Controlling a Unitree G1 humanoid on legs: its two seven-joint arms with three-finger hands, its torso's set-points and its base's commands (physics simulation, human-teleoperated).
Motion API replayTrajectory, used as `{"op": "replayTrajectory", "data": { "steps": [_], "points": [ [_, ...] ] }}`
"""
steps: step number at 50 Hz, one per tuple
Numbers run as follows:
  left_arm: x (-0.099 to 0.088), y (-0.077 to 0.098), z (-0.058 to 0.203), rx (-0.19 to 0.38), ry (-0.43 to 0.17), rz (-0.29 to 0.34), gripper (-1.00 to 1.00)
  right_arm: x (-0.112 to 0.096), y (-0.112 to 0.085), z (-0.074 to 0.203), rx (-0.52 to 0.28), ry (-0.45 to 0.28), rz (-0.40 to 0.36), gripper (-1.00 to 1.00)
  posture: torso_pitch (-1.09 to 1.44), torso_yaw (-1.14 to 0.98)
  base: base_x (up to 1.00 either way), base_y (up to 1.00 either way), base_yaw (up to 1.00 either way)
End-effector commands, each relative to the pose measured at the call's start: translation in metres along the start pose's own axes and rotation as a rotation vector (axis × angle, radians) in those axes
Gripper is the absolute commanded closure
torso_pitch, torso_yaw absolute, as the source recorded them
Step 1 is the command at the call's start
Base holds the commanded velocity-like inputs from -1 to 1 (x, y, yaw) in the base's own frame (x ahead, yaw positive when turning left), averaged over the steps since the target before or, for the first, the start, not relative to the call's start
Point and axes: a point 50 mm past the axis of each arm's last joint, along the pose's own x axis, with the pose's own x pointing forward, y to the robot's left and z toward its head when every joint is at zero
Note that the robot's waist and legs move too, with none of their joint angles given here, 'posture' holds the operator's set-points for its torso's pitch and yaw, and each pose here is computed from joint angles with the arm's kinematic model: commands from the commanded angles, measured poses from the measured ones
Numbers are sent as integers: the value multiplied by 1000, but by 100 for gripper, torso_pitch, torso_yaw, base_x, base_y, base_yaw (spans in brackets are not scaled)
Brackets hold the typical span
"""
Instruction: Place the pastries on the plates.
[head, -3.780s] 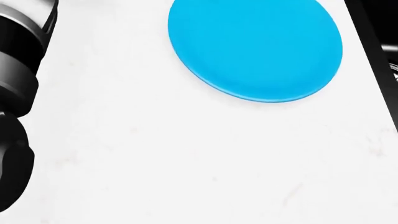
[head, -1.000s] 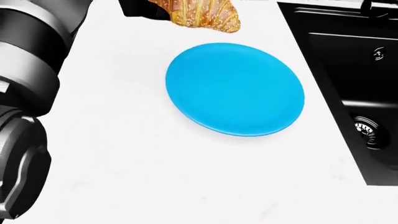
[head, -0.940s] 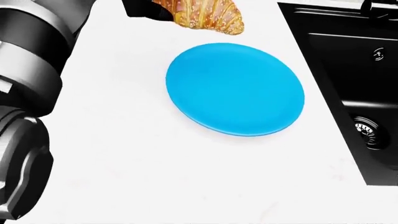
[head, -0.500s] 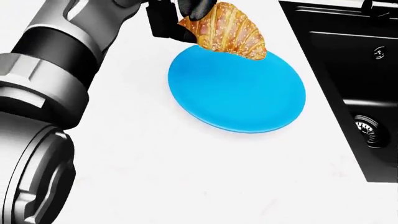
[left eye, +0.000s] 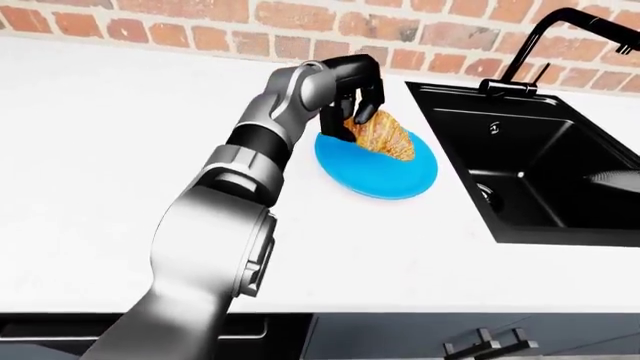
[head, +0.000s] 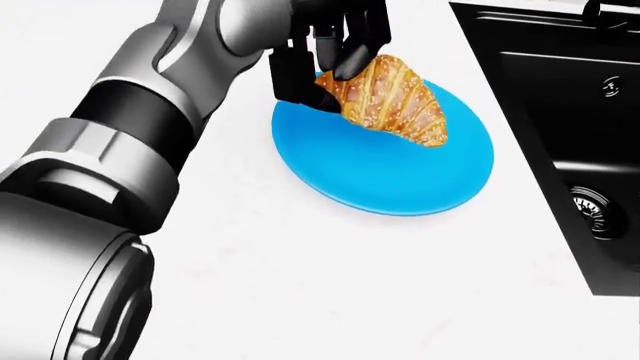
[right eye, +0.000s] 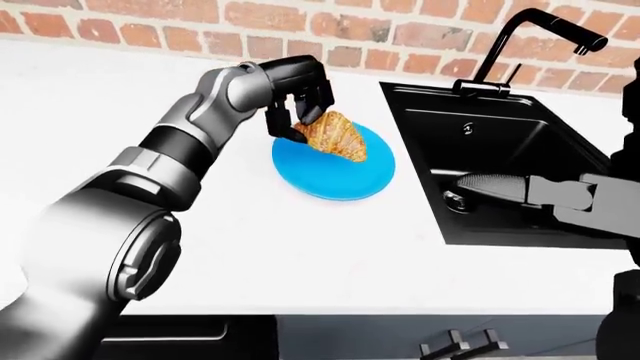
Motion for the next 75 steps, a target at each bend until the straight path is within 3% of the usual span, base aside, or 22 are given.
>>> {"op": "replayTrajectory", "data": {
  "steps": [1,16,17,18,25,27,28,30,31,39,53,68,69,72,73,74,75],
  "points": [
    [-3,23,16,36,-55,88,100,1,-2,7,-2,-54,-18,-100,0,0,0,0,0],
    [1,15,23,35,-79,63,99,-2,-8,4,0,-48,-32,-100,0,0,0,0,0],
    [1,15,23,35,-79,61,84,-2,-7,4,-2,-49,-31,-100,0,0,0,0,0],
    [1,15,23,35,-78,62,82,-1,-7,4,-1,-49,-30,-100,0,0,0,0,0],
    [-1,20,24,26,-75,55,14,-2,-6,2,-1,-47,-31,-100,0,0,0,0,0],
    [-1,22,24,30,-73,55,-22,-2,-7,2,3,-48,-30,-100,0,0,0,0,0],
    [-2,23,24,31,-73,55,-23,-2,-6,3,2,-49,-29,-100,0,0,0,0,0],
    [-2,23,23,34,-70,55,-91,-2,-7,3,2,-49,-30,-100,0,0,0,0,0],
    [-2,24,23,33,-69,53,-100,-2,-6,4,2,-50,-28,-100,0,0,0,0,0],
    [-7,38,24,10,-55,94,-100,-1,-6,7,5,-53,-23,-100,0,0,0,0,0],
    [-40,103,13,-139,3,371,-100,0,-2,1,6,-44,-21,-100,0,0,0,0,0],
    [-76,139,-11,-150,68,521,-100,3,4,0,8,-43,-8,-100,0,0,0,0,0],
    [-82,145,-14,-164,75,569,-100,3,5,0,8,-43,-7,-100,0,0,0,0,0],
    [-92,154,-18,-206,67,629,-100,3,5,0,8,-43,-5,-100,0,0,0,0,0],
    [-96,158,-20,-190,79,649,-100,3,5,-1,8,-42,-6,-100,0,0,0,0,0],
    [-100,161,-20,-221,70,678,-100,4,6,-1,10,-40,-3,-100,0,0,0,0,0],
    [-102,163,-21,-211,72,689,-100,4,8,-1,12,-41,2,-100,0,0,0,0,0]
  ]
}}
